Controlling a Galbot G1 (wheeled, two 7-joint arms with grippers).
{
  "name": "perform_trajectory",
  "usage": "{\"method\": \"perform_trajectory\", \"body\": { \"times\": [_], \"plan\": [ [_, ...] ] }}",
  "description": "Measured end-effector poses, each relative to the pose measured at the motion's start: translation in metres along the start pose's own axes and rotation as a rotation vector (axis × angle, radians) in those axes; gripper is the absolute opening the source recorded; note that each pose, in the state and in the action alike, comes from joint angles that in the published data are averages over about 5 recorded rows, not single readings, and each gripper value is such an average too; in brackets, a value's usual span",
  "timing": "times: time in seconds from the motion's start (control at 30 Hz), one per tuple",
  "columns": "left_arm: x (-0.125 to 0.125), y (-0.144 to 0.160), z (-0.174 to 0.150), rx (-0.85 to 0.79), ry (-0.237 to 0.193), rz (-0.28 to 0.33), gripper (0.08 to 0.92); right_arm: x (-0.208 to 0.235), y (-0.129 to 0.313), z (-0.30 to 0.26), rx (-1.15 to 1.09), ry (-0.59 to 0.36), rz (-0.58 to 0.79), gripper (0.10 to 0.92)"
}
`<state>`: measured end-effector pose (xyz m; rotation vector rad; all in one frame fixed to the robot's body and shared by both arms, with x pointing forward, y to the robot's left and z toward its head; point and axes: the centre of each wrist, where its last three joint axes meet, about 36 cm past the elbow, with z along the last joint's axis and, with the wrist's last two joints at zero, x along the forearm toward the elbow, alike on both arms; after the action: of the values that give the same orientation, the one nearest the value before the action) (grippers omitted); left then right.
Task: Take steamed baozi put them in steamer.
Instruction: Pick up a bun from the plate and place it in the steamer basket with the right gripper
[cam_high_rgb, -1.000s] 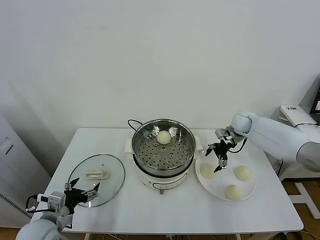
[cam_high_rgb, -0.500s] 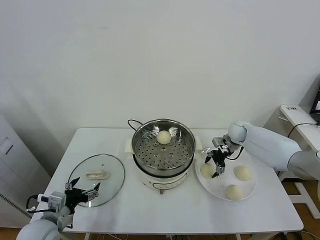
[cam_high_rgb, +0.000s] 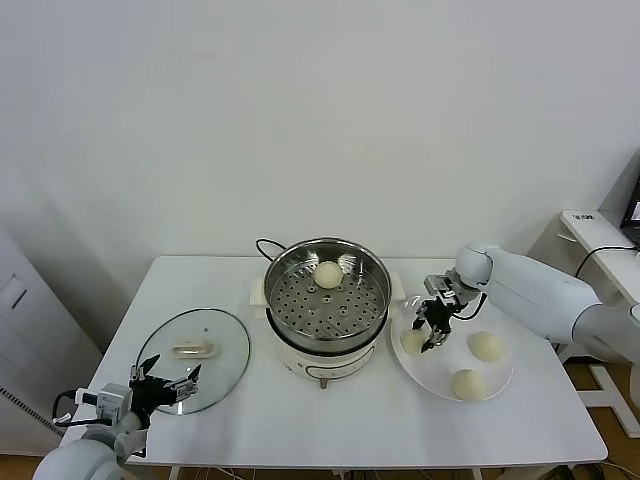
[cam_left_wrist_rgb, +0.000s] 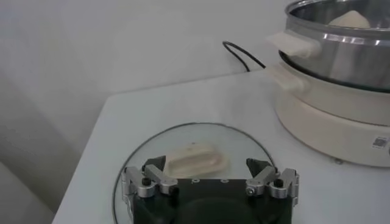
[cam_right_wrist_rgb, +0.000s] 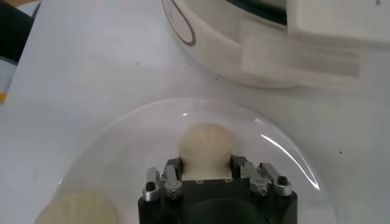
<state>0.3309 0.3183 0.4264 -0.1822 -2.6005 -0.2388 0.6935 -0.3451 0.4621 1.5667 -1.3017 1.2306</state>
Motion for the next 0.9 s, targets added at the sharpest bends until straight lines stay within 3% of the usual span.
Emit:
{"method": "perform_trajectory", "body": {
  "times": [0.2,0.6,0.9],
  "plan": [
    [0.001,0.002,0.000,0.002,0.001,-0.005,0.823,0.033,-0.004,-0.004,0.004,0.013,0.003,0.467],
    [-0.001,0.003,0.000,-0.001,0.002,-0.007,0.823,0.149,-0.004,-0.030,-0.004,0.038,0.036,0.467],
    [-0.004,0.005,0.000,-0.004,0.004,-0.011,0.823,0.218,-0.004,-0.079,-0.036,-0.022,0.104,0.468]
  ]
}}
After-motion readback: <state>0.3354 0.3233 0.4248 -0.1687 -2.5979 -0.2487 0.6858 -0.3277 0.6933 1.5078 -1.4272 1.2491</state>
